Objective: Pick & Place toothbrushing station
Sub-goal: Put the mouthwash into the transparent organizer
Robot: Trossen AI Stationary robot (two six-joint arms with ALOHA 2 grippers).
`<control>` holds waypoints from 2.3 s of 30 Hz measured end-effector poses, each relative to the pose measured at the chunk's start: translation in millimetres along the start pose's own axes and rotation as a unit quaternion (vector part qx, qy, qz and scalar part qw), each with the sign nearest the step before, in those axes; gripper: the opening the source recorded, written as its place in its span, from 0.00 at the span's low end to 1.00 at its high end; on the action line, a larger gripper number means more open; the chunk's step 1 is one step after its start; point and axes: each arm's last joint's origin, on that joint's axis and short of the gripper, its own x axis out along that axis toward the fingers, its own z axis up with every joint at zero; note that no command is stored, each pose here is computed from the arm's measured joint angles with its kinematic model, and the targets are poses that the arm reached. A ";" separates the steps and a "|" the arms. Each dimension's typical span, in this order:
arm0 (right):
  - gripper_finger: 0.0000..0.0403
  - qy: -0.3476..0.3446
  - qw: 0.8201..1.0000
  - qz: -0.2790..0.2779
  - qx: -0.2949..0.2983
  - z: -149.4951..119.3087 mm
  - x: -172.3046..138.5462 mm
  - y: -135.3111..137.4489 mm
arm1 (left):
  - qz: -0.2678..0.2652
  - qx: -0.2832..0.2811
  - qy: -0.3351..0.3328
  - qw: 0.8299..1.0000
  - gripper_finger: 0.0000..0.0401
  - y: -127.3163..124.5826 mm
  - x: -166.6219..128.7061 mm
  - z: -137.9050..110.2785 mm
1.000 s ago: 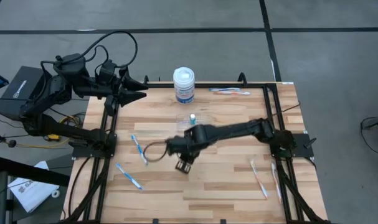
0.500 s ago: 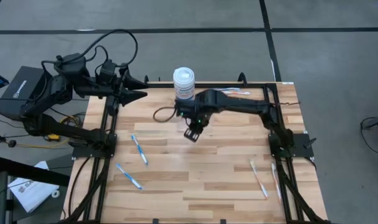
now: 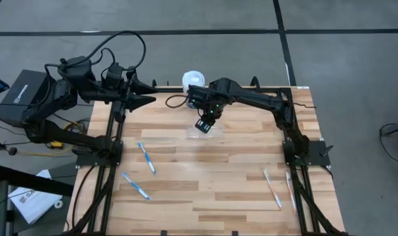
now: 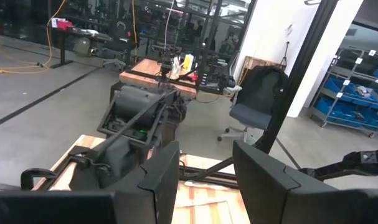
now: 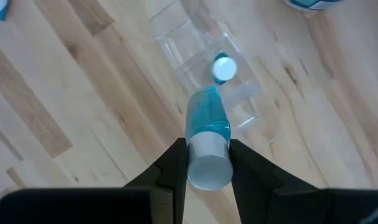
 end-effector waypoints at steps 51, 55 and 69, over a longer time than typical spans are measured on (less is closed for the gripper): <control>0.22 0.012 0.999 -0.008 0.030 12.0 27.9 -22.2 | -0.006 0.003 -0.011 1.000 0.36 -0.8 -0.3 2.4; 0.22 0.003 0.999 -0.005 0.036 13.9 27.9 -22.3 | -0.005 0.003 -0.011 1.000 0.36 -0.8 -0.3 2.3; 0.22 0.027 0.999 0.004 0.035 10.8 33.0 -16.3 | -0.006 0.006 -0.011 1.000 0.36 -0.8 -0.5 2.4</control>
